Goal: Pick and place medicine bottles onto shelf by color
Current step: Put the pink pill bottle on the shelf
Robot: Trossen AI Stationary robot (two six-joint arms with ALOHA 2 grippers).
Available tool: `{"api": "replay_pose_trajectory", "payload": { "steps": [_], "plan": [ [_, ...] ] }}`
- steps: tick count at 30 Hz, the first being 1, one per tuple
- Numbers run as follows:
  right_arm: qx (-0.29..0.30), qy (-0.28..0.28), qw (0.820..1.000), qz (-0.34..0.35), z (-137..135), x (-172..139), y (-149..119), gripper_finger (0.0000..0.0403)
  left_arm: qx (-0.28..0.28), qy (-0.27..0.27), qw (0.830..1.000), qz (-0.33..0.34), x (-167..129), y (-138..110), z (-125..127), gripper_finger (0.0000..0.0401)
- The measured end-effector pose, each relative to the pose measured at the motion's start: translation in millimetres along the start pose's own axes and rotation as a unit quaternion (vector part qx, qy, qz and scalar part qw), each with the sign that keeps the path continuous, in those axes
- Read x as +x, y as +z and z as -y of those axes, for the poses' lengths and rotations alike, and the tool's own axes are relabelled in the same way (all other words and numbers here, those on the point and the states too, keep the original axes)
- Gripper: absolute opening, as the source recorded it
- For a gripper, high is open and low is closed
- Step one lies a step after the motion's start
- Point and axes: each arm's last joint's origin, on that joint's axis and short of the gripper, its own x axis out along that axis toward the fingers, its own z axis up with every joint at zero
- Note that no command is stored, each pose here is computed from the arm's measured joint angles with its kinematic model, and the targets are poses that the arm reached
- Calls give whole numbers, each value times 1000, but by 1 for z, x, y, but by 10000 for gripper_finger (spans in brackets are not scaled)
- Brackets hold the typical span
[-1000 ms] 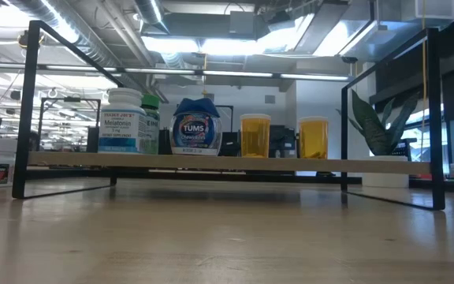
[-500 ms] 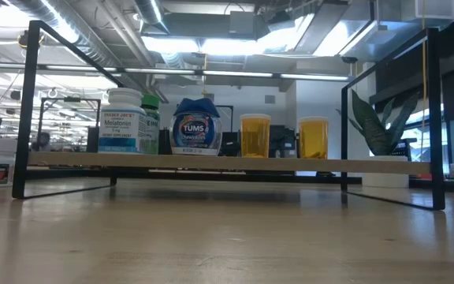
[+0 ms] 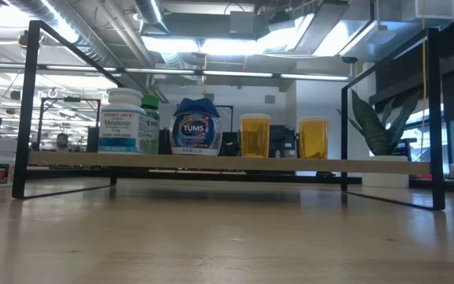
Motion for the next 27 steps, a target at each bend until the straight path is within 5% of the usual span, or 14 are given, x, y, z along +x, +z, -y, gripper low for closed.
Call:
{"api": "replay_pose_trajectory", "payload": {
  "steps": [12, 22, 27],
  "plan": [
    [-38, -6, 999, 19, -1, 0, 2, 217, 0, 0, 1000, 0, 0, 0, 0, 255],
    [-50, -24, 998, 31, -8, 0, -4, 315, 0, 0, 1000, 0, 0, 0, 0, 255],
    [-18, -21, 999, 34, -8, 0, -3, 332, 0, 0, 1000, 0, 0, 0, 0, 255]
  ]
}}
